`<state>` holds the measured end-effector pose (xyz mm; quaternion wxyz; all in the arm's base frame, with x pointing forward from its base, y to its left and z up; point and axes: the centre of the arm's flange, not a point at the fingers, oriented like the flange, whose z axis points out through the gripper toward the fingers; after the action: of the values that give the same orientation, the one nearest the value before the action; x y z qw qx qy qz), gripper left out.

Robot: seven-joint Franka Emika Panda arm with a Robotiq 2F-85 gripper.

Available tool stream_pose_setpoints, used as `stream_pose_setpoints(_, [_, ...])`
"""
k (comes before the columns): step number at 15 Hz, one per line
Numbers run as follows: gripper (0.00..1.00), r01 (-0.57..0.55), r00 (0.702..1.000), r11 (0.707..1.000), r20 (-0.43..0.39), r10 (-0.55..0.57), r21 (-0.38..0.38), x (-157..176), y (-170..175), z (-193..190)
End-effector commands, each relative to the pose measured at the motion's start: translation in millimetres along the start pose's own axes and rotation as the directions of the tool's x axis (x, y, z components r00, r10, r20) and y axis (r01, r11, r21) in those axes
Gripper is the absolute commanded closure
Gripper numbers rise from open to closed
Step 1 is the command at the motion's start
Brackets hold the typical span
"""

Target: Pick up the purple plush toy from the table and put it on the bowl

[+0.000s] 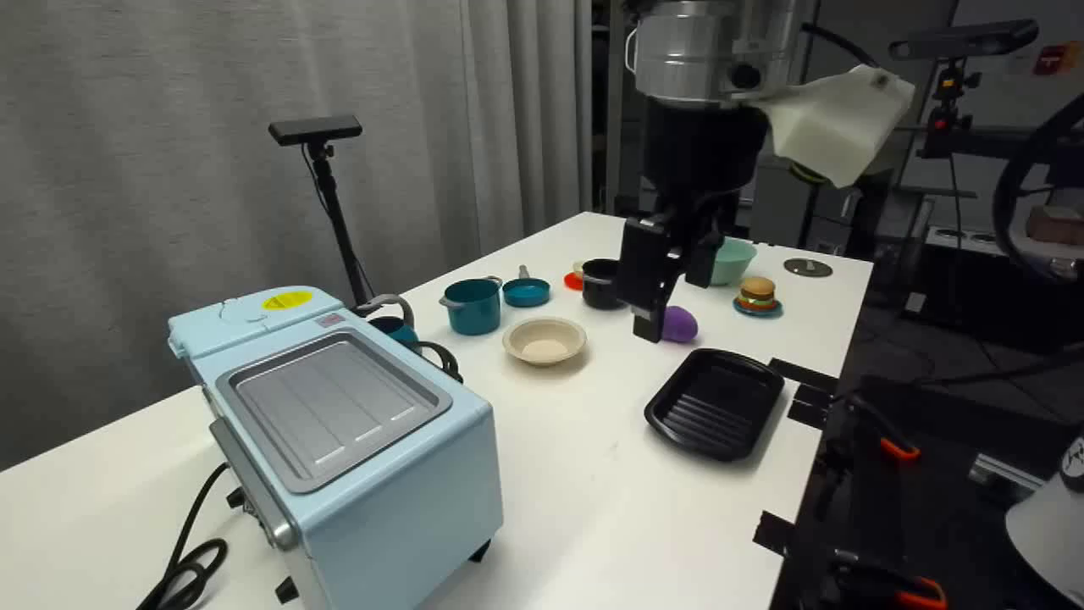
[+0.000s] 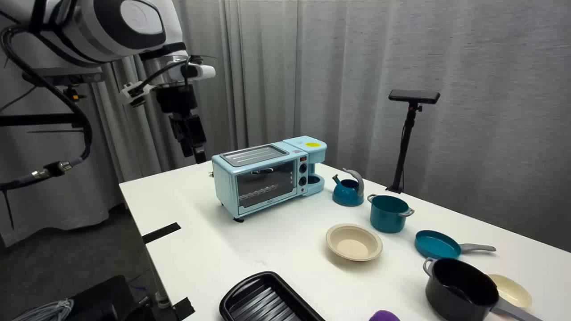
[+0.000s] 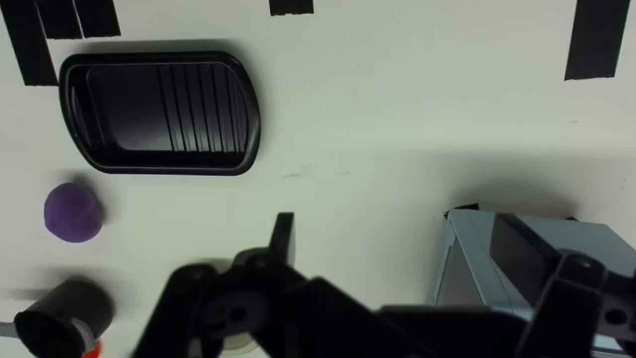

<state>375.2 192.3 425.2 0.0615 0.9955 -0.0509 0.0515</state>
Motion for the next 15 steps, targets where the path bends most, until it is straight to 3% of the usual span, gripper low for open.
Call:
stream_pose_setpoints(1, [0.00,0.000,1.000,1.000,0.001,0.000,0.000,0.0,0.0,0.2])
stream_pose_setpoints(9, [0.00,0.007,1.000,1.000,-0.002,-0.007,-0.002,3.5,3.7,1.1])
stream_pose_setpoints(15, [0.00,0.005,1.000,0.999,0.017,-0.004,-0.034,42.6,60.7,20.0])
